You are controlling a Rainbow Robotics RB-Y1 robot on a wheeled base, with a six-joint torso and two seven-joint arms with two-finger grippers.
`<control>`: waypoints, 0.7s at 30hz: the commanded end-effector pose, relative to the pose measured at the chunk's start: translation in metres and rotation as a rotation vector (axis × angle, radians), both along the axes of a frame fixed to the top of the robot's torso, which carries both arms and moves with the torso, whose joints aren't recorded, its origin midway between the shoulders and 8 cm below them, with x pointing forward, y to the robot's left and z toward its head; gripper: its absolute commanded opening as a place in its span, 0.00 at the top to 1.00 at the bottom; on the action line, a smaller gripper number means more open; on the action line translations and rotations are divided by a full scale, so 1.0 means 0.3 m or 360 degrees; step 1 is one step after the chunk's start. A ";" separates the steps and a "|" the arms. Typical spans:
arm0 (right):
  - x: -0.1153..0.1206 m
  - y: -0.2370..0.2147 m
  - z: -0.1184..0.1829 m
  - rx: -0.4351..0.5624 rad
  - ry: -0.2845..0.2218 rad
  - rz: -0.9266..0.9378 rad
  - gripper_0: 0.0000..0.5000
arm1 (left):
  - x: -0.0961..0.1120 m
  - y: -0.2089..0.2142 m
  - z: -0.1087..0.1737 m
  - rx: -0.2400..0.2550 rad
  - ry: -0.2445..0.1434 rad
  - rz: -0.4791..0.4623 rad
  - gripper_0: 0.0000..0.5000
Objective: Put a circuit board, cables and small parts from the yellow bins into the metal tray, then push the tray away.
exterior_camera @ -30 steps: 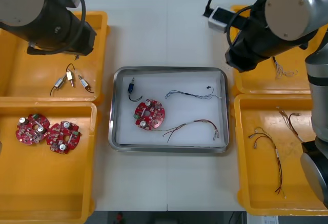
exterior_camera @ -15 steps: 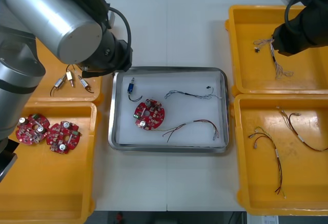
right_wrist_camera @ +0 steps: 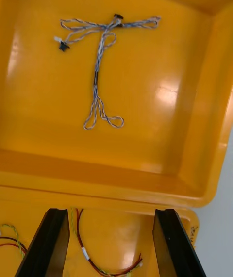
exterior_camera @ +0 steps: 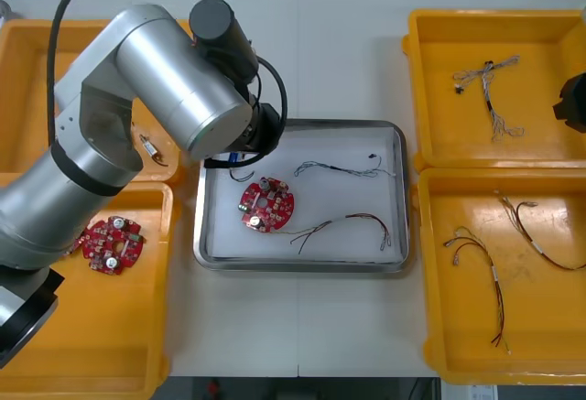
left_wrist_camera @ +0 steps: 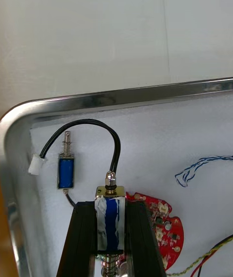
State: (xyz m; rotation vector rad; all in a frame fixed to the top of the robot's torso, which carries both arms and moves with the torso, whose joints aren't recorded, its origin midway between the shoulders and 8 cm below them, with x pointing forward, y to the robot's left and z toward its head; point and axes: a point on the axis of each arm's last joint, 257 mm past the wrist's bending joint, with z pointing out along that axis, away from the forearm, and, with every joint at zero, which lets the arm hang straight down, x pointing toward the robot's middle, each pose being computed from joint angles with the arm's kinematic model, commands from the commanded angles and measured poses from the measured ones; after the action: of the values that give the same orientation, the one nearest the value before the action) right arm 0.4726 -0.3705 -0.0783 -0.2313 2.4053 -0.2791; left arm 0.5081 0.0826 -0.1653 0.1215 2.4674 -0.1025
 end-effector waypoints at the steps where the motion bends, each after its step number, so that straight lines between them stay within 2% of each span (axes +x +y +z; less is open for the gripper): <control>1: -0.069 -0.103 0.006 0.0065 -0.0028 -0.0126 0.00 | 0.015 -0.085 -0.045 -0.0053 -0.0031 -0.0020 1.00; 8: -0.146 -0.148 -0.085 0.0109 0.0048 -0.0192 0.00 | 0.038 -0.089 -0.125 -0.0025 -0.0017 -0.0030 1.00; 14: -0.178 -0.148 -0.135 0.0146 0.0084 -0.0216 0.00 | 0.059 -0.085 -0.174 -0.0019 -0.0010 -0.0025 1.00; 21: -0.196 -0.103 -0.186 0.0253 0.0089 -0.0228 0.00 | 0.062 -0.089 -0.177 -0.0015 -0.0019 -0.0026 1.00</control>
State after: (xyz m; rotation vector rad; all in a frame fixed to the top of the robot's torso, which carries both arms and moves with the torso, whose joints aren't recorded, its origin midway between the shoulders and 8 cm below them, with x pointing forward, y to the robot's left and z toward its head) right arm 0.4203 -0.4024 -0.1395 -0.0785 2.5257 -0.1854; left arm 0.5291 0.0747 -0.2230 0.1702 2.4706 -0.0670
